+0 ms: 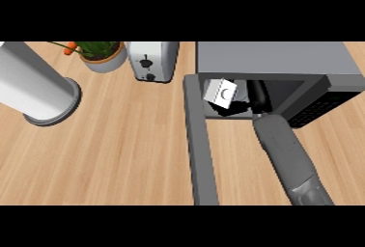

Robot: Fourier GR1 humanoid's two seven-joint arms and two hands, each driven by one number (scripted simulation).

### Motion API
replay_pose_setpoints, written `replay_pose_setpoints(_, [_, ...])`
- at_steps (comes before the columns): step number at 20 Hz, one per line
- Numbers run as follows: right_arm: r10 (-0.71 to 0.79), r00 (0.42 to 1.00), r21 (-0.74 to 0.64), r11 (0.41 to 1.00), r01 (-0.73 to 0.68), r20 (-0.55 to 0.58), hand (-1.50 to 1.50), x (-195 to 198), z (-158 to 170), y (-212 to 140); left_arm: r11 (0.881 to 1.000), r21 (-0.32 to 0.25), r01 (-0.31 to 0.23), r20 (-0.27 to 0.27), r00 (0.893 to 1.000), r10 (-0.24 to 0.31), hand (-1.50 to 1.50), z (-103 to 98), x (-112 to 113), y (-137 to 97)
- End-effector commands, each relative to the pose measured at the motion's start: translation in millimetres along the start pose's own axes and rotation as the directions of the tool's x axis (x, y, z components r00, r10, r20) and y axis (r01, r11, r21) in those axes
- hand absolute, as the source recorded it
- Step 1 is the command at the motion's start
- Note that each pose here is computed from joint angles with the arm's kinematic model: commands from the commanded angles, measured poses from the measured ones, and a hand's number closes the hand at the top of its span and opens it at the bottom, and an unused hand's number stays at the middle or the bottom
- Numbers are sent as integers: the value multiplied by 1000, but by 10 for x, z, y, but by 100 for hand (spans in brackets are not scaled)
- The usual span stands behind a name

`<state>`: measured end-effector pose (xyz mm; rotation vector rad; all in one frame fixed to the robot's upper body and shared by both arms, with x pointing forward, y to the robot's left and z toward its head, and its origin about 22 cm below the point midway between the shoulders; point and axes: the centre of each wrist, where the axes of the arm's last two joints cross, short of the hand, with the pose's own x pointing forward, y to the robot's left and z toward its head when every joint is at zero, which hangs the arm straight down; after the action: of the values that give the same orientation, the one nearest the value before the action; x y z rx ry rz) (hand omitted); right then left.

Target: Pick up the milk, place it into the microwave and close the microwave

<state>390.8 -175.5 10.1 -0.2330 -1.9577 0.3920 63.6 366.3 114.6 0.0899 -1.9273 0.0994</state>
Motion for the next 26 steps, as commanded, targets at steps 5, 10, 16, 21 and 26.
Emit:
replay_pose_setpoints(5, [175, 983, -45, 983, -177, -46, 150, 32, -390, 86, 1000, -20, -6, 11, 1000, 6, -150, -68, -94, -18])
replay_pose_setpoints(10, [205, 977, -106, 972, -210, -62, 150, 60, -574, -220, 999, -50, -21, 17, 1000, 22, -150, -222, -91, -29])
replay_pose_setpoints(16, [353, 934, -236, 904, -356, -56, 150, 82, -638, -315, 998, -65, -11, 29, 999, 13, -150, -207, -40, -32])
replay_pose_setpoints(21, [468, 883, -231, 855, -464, -38, 150, 31, -622, -403, 994, -102, -29, 5, 1000, 30, -150, -285, -129, -27])
replay_pose_setpoints(26, [557, 827, -213, 801, -560, -81, 150, -118, -505, -637, 994, -103, -35, 2, 999, 35, -150, -306, -160, -46])
